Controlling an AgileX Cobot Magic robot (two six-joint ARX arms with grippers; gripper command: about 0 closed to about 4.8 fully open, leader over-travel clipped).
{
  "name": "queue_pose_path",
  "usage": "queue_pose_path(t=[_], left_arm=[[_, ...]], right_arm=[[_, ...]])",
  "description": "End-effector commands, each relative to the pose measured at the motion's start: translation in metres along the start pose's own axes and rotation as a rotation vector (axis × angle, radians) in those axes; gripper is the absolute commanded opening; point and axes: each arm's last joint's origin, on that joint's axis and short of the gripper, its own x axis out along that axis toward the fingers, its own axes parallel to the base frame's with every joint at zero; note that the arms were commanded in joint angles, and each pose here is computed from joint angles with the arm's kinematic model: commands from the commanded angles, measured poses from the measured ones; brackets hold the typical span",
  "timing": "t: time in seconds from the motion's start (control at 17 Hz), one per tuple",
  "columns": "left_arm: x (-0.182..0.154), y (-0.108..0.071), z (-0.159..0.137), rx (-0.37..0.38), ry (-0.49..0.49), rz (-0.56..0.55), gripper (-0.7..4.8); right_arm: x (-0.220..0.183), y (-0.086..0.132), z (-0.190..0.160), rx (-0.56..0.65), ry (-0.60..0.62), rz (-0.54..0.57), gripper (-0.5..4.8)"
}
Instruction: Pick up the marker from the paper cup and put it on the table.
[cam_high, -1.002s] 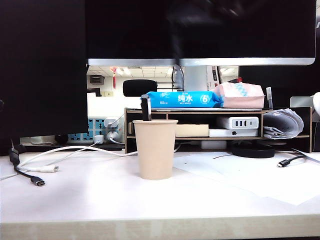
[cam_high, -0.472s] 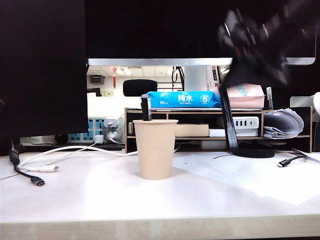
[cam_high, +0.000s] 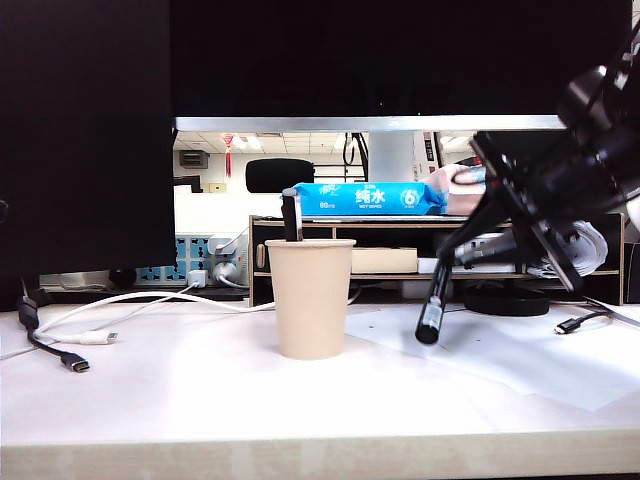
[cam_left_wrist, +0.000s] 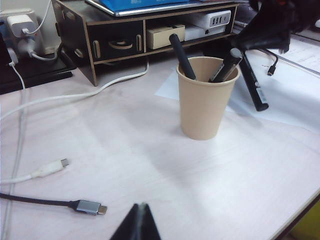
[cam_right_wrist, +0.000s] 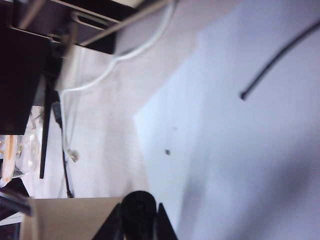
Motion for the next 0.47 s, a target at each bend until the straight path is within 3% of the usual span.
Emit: queue_pose_path(t=[0.06, 0.47], left_arm=[[0.0, 0.0, -0.002, 0.004, 0.015, 0.0, -0.05], [0.0, 0.0, -0.002, 0.004, 0.015, 0.0, -0.05]], right_arm=[[0.001, 0.002, 0.001, -0.01, 0.003, 0.026, 0.22], [0.015, 0.011, -0.006, -0.023, 0.034, 0.038, 0.22]])
